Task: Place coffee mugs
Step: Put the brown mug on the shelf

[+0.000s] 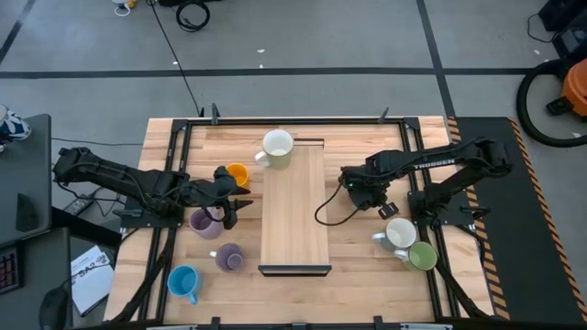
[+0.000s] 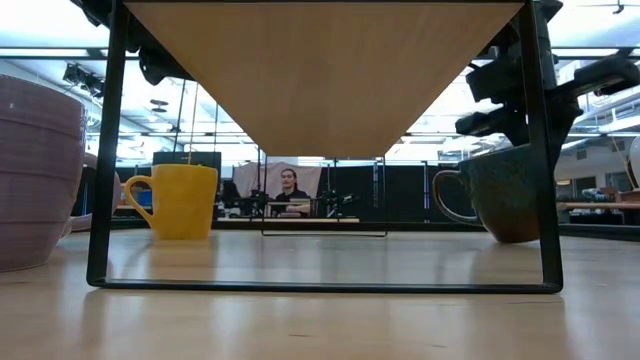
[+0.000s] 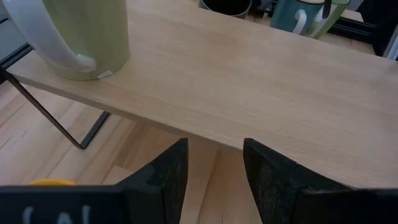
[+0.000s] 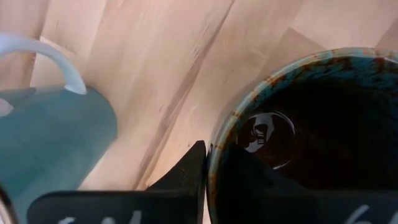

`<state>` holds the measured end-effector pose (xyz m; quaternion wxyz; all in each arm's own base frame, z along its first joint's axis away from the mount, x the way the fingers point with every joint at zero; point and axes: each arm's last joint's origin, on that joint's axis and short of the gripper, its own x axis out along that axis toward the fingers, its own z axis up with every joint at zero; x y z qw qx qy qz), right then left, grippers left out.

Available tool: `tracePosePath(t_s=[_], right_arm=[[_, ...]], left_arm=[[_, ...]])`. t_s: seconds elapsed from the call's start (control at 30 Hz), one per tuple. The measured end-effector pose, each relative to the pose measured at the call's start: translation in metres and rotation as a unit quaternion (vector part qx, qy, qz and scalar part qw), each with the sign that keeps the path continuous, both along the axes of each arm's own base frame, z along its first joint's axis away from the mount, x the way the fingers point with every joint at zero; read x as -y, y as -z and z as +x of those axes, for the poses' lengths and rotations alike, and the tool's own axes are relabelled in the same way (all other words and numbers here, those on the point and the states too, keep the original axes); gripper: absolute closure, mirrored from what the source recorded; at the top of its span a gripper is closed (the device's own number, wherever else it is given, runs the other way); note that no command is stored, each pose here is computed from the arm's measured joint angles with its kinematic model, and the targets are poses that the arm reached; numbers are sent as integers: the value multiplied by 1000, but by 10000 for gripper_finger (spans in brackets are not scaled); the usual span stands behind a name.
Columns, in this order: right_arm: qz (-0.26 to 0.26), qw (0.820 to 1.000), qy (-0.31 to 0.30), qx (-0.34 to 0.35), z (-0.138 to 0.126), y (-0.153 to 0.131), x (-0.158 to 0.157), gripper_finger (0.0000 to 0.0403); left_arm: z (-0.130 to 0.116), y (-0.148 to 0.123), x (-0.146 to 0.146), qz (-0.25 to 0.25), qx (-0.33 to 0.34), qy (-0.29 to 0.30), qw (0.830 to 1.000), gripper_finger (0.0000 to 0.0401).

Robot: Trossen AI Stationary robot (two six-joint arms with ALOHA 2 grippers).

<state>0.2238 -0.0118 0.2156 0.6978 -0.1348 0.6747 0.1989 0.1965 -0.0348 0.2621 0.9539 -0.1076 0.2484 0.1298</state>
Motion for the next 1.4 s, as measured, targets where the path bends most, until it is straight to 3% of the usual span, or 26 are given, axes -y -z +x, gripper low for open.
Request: tracePosePath(t_s=[0.33,0.6,0.87,1.13,1.4], right_arm=[[-10,1000,3,-3,-1,0,1,318],[-12,998,62,-8,0,0,1,285],[-12,998,69,-8,-1,1,1,255],[-11,983,185,-18,0,1,1,250],[-7,965,264,-9,4,-8,2,250]], left_arm=[[0,0,0,0,0,0,1000,241],[0,0,0,0,0,0,1000,241],[0,0,0,0,0,0,1000,241],[0,0,0,0,0,0,1000,241],[0,0,0,0,0,0,1000,241]])
